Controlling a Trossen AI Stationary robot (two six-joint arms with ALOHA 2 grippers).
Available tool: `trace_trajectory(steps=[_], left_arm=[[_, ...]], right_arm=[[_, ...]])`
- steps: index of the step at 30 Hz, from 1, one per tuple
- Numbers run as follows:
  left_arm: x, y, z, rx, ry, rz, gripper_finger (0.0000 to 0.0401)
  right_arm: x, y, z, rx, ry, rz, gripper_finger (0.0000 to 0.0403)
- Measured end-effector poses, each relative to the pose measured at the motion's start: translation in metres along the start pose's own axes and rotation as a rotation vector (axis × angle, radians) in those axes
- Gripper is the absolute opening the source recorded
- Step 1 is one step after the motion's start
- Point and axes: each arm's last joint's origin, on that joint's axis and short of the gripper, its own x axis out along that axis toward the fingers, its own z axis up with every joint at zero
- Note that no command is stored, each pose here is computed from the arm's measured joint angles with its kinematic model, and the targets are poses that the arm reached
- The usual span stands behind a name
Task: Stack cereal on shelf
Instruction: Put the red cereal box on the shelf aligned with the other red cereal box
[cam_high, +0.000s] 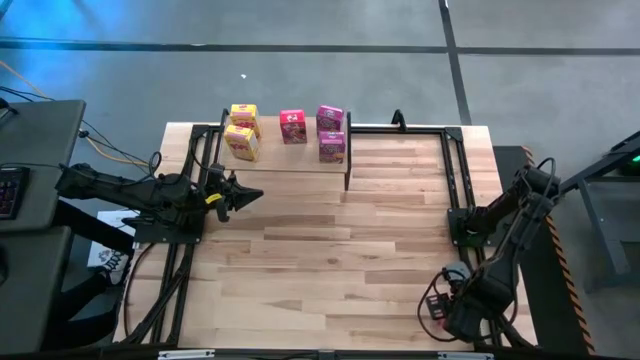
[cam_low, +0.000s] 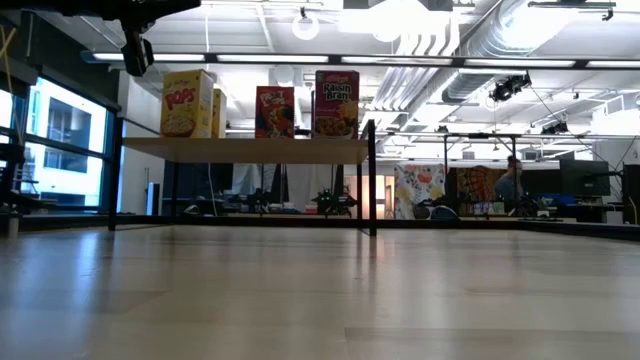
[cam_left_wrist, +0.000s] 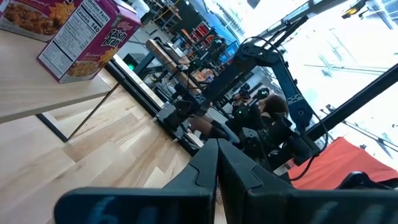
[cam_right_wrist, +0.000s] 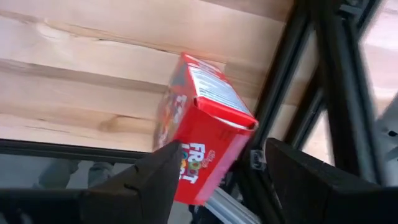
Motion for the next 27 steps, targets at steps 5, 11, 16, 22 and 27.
trace_trajectory(steps=[5,11,16,22,27], left_arm=[[0.0,0.0,0.0,0.0,0.001,0.0,0.0],[0.0,0.0,0.0,0.0,0.001,0.0,0.0],[0.0,0.0,0.0,-0.004,0.0,-0.001,0.0],[0.0,0.0,0.0,-0.028,-0.001,-0.004,0.0],[0.0,0.0,0.0,-0.028,-0.001,-0.004,0.0]], right_arm=[[0.007,0.007,-0.002,0.013,-0.013,-0.007,0.0233],[0.009,0.016,0.002,0.03,-0.032,0.037,0.0233],[0.009,0.019,0.006,-0.006,-0.113,0.087,0.0233],[0.011,0.013,0.003,-0.047,-0.143,0.075,0.0233],[0.012,0.01,0.0,-0.128,-0.159,0.092,0.0233]])
